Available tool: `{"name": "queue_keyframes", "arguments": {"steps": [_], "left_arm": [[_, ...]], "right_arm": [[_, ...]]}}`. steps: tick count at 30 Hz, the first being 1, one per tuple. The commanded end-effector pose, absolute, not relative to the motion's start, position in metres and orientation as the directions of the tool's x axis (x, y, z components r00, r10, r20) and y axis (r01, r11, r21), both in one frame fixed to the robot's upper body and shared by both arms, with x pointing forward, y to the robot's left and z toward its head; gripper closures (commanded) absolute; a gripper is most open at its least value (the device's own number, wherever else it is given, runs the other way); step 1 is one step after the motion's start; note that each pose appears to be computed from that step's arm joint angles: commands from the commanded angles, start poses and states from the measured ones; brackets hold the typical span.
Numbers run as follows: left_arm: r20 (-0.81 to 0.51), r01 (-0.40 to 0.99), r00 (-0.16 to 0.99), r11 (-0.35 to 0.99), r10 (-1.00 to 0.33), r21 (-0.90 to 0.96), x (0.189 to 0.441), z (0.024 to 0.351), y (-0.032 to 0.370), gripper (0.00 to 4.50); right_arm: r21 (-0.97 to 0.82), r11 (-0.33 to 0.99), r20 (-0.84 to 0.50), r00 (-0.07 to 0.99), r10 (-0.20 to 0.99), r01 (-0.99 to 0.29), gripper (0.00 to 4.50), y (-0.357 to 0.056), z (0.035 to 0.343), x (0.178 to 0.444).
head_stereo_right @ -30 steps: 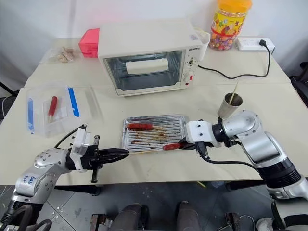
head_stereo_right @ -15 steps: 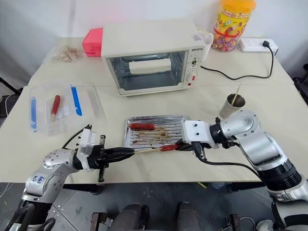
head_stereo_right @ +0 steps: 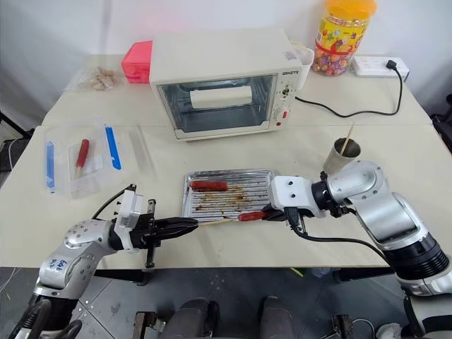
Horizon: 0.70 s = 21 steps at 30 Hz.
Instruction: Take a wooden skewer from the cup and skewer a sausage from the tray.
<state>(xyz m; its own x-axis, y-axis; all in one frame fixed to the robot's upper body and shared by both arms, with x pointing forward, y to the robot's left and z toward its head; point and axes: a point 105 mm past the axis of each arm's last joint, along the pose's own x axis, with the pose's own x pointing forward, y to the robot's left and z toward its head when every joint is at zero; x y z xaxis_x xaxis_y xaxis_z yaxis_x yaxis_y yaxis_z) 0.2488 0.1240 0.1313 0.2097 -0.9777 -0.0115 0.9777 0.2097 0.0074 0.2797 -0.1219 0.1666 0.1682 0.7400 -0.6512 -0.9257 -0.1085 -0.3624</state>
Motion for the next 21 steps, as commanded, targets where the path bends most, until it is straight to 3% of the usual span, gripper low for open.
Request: {"name": "queue_keyframes", "arguments": {"steps": [1,21], "left_arm": [[-0.010,0.977,0.213,0.213,-0.977,0.020,0.249,0.133,0.126,4.50],[0.042,0.980,0.197,0.198,-0.979,0.017,0.252,0.140,0.114,4.50]], "right_arm": [[-0.408,-0.111,-0.631,0.192,0.752,-0.906,4.30,-0.123,0.181,0.280],[-0.390,-0.152,-0.617,0.135,0.776,-0.908,4.30,-0.111,0.178,0.273]]}}
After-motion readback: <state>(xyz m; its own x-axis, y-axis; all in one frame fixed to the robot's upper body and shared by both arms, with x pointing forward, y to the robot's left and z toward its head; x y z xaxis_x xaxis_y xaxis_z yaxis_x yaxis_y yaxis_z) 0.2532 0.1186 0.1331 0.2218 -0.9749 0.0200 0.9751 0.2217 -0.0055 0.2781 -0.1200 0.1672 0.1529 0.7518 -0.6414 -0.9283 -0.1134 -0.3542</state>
